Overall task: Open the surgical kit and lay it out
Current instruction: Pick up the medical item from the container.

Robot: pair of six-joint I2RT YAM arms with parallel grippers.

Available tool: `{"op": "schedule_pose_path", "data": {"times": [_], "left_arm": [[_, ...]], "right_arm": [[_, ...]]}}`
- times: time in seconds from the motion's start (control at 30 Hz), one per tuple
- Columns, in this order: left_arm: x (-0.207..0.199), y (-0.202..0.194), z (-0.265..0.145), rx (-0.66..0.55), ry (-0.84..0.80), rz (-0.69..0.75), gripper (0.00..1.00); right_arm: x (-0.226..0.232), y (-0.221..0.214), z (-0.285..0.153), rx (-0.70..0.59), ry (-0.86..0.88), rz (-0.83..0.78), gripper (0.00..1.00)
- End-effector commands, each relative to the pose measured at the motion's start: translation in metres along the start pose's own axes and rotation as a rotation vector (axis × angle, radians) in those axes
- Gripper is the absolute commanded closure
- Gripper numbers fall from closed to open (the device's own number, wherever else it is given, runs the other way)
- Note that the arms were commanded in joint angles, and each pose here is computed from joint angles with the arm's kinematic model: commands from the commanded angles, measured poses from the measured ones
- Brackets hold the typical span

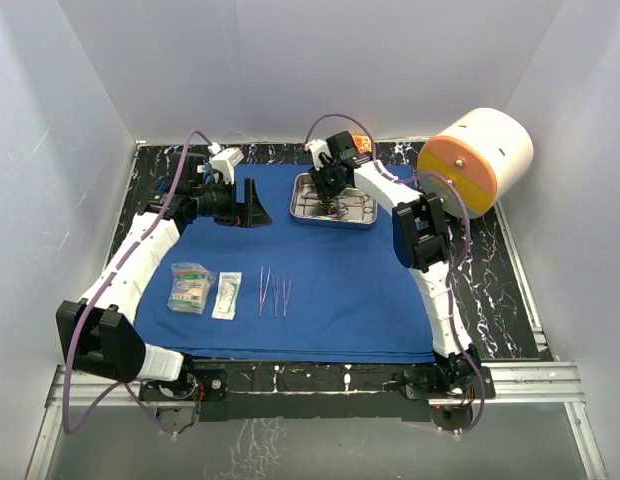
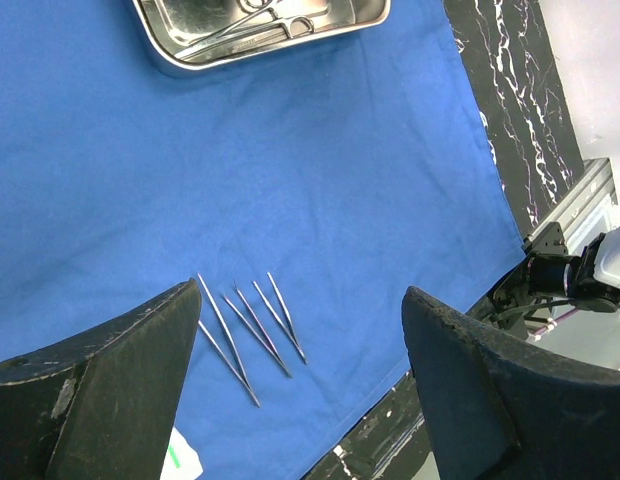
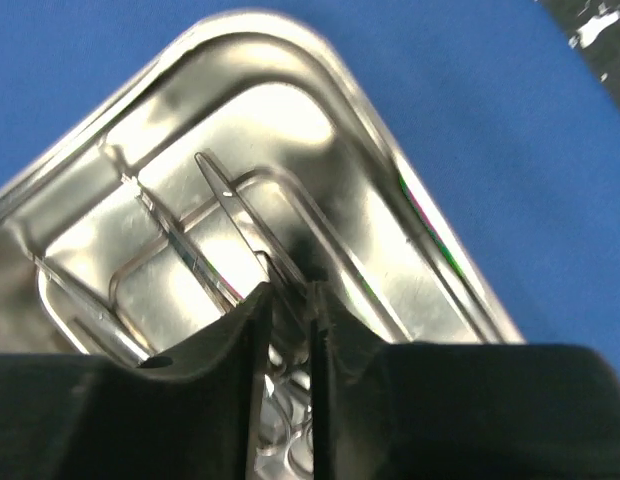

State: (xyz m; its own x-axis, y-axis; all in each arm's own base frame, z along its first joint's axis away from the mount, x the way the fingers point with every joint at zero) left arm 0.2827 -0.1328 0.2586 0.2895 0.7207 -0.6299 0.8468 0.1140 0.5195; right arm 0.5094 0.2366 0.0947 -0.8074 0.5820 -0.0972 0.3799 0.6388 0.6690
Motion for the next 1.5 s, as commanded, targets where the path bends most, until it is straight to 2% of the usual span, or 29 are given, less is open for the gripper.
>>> {"op": "schedule_pose_path", "data": {"times": [0.0,0.37,0.67,1.0,1.17,1.27,1.37,1.47], "left_arm": [[-0.01,0.001,-0.013,-0.031,-0.041,0.021,0.19],[-0.008,-0.001,-0.014,-0.038,-0.039,0.014,0.19],[-0.006,0.0,-0.015,-0.04,-0.04,0.003,0.19],[-0.004,0.001,-0.014,-0.042,-0.039,-0.006,0.19],[-0.004,0.0,-0.016,-0.046,-0.04,-0.007,0.19],[-0.004,-0.001,-0.016,-0.047,-0.042,-0.006,0.19],[-0.003,-0.001,-0.016,-0.048,-0.045,-0.009,0.19],[-0.003,-0.002,-0.016,-0.046,-0.049,-0.013,0.19]], "right_arm": [[-0.005,0.022,-0.049,-0.053,-0.021,-0.111,0.76],[-0.005,0.013,-0.068,-0.057,-0.005,-0.179,0.61],[0.004,-0.007,-0.053,0.013,0.132,-0.238,0.53],[0.01,-0.021,-0.029,0.086,0.121,-0.316,0.47],[0.004,-0.034,-0.019,0.154,0.075,-0.332,0.47],[0.001,-0.04,-0.017,0.182,0.046,-0.326,0.52],[-0.002,-0.042,-0.017,0.186,0.034,-0.308,0.6],[-0.007,-0.04,-0.018,0.177,0.016,-0.281,0.74]]}}
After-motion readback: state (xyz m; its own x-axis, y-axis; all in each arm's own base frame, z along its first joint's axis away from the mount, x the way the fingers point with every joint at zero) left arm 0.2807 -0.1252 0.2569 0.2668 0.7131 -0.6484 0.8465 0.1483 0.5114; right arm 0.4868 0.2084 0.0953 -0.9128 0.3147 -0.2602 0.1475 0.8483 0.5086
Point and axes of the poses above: each gripper's point midway between its finger pads, its own z axis out along the fingers, its own x axis along the line the jaws close on, y = z × x, the point moved 7 cm from there along -z, back along the fingers, and after that the axes turned 12 degrees about -z, right-handed, at the moved point
